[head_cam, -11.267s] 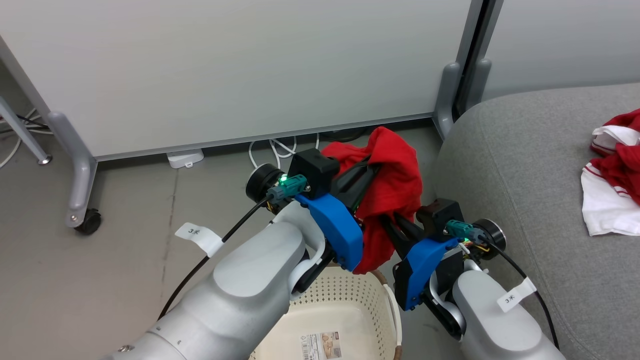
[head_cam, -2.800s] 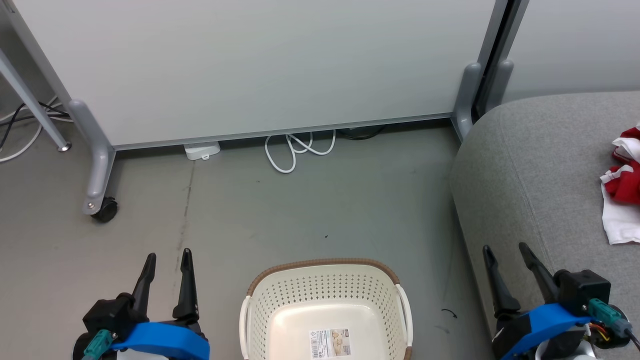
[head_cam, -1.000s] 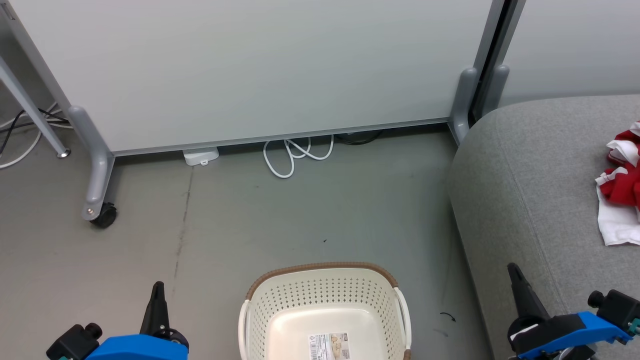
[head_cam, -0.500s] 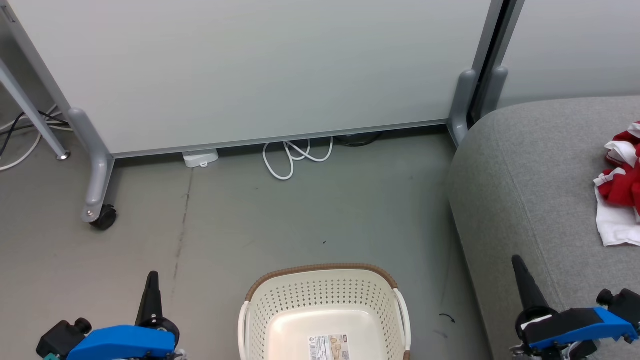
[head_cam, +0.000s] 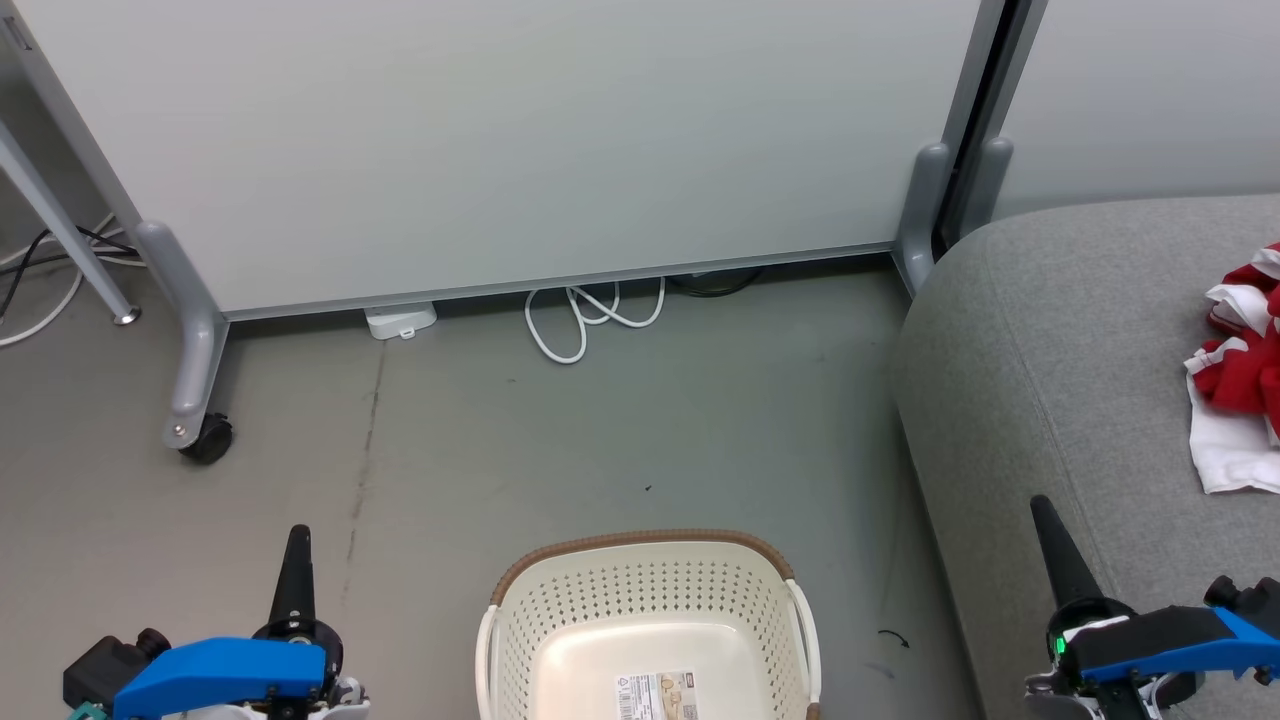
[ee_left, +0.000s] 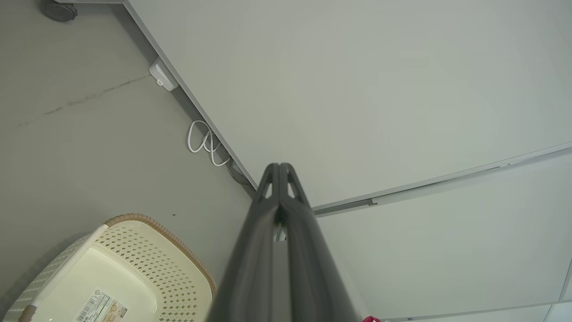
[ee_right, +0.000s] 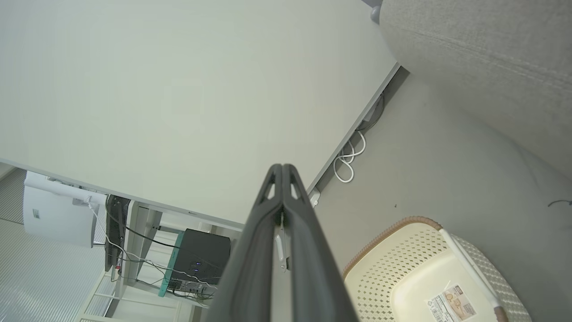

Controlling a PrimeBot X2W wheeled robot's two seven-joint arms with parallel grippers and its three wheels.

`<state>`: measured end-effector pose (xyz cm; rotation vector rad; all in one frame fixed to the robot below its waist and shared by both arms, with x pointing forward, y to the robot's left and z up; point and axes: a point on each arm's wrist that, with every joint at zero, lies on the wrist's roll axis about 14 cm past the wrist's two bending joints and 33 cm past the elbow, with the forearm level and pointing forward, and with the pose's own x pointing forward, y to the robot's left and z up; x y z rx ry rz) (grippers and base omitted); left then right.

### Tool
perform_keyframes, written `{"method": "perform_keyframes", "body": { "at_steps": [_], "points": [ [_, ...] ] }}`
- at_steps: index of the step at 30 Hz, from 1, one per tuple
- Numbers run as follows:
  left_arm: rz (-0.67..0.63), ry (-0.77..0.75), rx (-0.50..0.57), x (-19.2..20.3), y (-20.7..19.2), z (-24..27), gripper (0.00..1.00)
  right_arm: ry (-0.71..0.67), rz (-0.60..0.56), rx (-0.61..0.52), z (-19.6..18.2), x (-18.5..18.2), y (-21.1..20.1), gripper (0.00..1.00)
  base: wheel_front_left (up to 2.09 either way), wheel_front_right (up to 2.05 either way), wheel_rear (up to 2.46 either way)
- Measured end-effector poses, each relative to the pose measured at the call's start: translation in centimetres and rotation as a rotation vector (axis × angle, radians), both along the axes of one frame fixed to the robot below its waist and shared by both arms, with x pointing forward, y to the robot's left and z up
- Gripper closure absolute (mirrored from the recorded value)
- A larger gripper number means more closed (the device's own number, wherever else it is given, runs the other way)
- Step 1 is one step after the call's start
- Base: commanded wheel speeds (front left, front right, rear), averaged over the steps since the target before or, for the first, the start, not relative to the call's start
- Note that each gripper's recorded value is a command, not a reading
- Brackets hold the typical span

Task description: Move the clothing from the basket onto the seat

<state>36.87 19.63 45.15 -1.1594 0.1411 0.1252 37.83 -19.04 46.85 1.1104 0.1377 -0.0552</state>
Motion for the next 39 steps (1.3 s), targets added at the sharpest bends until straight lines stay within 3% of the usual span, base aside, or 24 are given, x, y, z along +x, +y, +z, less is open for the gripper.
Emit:
{"method": "perform_keyframes", "body": {
  "at_steps": [39],
  "points": [
    [0.017, -0.116, -0.297, 1.4, 0.3, 3.6, 1.00, -0.081, -0.049, 0.335, 2.4, 0.7, -0.6, 1.00, 0.00, 0.00, 0.00]
  ]
}}
